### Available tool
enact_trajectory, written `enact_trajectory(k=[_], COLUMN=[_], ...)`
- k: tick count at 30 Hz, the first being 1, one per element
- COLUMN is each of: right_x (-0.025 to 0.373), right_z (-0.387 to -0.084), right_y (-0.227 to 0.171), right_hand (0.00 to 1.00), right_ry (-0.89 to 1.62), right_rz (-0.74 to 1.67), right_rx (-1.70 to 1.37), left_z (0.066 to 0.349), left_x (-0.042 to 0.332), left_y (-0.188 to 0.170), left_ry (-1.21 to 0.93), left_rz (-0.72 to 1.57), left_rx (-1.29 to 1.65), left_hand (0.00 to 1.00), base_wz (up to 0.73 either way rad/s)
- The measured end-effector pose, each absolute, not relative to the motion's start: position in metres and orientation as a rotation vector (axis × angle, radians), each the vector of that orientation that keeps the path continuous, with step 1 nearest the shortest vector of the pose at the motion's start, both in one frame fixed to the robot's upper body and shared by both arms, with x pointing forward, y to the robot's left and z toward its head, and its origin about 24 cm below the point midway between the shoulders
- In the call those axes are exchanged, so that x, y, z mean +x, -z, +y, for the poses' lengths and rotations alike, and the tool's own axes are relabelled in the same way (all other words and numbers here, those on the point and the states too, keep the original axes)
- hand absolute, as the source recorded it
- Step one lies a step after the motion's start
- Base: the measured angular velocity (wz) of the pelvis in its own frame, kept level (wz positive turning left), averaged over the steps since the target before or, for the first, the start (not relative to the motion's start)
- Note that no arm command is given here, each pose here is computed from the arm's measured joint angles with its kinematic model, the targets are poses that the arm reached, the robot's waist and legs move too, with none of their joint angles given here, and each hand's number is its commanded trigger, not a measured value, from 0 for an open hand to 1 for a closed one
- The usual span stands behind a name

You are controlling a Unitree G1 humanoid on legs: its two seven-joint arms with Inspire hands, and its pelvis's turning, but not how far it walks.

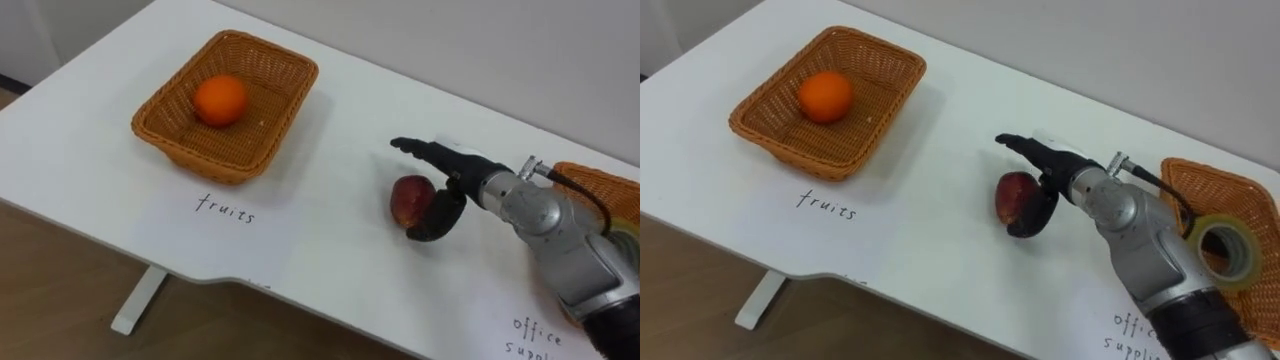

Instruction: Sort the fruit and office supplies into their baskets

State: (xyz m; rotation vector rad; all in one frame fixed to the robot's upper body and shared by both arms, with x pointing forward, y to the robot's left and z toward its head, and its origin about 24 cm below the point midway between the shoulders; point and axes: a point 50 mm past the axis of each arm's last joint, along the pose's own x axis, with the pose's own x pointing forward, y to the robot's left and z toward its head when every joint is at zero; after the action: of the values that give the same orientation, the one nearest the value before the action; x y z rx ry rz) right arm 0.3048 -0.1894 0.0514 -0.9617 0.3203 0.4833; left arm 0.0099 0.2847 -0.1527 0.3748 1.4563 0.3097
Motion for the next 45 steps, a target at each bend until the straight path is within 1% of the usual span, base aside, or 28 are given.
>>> enact_trajectory(k=[18, 27, 36, 45], right_x=[0.304, 0.301, 0.301, 0.302], right_z=[-0.208, -0.222, -0.222, -0.216], right_y=[-0.051, -0.032, -0.032, -0.03], right_hand=[0.0, 0.0, 0.0, 0.0], right_ry=[-0.382, -0.348, -0.328, -0.338], right_rz=[0.332, 0.43, 0.421, 0.416], right_rx=[-0.932, -0.912, -0.91, -0.901], left_z=[0.283, 0.28, 0.281, 0.278], left_x=[0.009, 0.011, 0.017, 0.013], left_y=[0.153, 0.154, 0.153, 0.155], left_ry=[-0.309, -0.284, -0.28, -0.269], left_rz=[1.464, 1.461, 1.437, 1.466], left_rx=[0.361, 0.347, 0.348, 0.325], left_hand=[0.0, 0.0, 0.0, 0.0], base_wz=[0.0, 0.0, 0.0, 0.0])
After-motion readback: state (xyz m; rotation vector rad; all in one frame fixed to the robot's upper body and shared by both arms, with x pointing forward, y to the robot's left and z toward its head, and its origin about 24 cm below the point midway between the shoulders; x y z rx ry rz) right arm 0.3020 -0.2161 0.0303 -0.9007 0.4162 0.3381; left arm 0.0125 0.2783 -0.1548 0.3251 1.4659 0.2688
